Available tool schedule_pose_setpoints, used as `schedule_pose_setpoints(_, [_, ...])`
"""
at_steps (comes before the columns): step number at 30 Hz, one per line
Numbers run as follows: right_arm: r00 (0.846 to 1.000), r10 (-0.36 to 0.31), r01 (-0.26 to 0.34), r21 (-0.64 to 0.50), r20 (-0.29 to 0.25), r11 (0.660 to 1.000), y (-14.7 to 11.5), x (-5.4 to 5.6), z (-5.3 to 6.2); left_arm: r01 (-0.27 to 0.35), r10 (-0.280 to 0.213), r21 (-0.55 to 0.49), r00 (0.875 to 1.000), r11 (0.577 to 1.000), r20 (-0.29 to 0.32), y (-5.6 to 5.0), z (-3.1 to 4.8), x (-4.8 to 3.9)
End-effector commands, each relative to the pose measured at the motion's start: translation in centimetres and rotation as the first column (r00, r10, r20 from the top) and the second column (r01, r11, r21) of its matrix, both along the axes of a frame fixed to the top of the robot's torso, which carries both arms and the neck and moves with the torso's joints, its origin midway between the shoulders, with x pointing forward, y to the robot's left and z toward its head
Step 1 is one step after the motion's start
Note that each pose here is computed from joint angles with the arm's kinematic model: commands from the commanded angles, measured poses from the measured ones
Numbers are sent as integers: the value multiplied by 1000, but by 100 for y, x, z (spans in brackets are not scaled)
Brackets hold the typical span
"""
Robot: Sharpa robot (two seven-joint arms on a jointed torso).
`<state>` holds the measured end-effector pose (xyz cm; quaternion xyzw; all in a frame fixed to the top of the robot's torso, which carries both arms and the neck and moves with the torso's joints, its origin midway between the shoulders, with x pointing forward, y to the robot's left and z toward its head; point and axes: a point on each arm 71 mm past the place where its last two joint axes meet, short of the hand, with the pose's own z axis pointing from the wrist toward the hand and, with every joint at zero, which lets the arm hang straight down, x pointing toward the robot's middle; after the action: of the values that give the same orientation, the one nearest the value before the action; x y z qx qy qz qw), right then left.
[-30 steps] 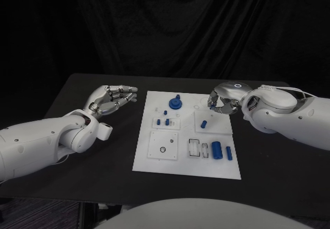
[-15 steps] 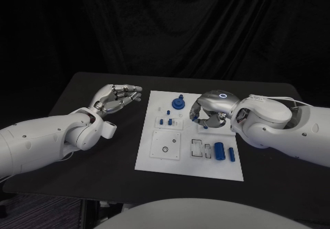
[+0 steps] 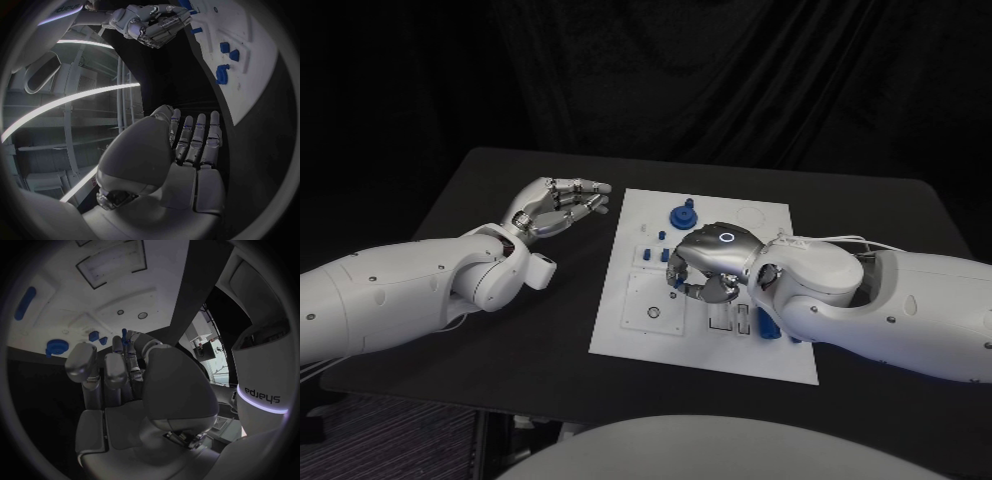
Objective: Assemble the parts on the task board
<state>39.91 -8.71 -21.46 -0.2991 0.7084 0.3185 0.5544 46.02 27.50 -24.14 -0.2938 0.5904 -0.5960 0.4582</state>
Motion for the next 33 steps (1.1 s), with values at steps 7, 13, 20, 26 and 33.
schedule_pose_setpoints(7, [1000,6,-5,-57,28,998,62,-11,-113,49,-40,-72,992,996,117,-51,79,-33])
schedule_pose_setpoints(13, [999,6,-4,-65,36,998,73,0,-149,49,-40,-72,993,996,113,-51,74,-40])
schedule_pose_setpoints(20, [999,8,-5,-74,48,997,81,17,-177,50,-42,-72,993,996,108,-56,70,-45])
schedule_pose_setpoints(26, [999,5,-1,-89,45,996,74,42,-206,49,-42,-72,994,996,105,-61,71,-54])
schedule_pose_setpoints(33, [999,7,-4,-90,37,996,82,36,-255,50,-43,-72,994,996,100,-65,69,-57])
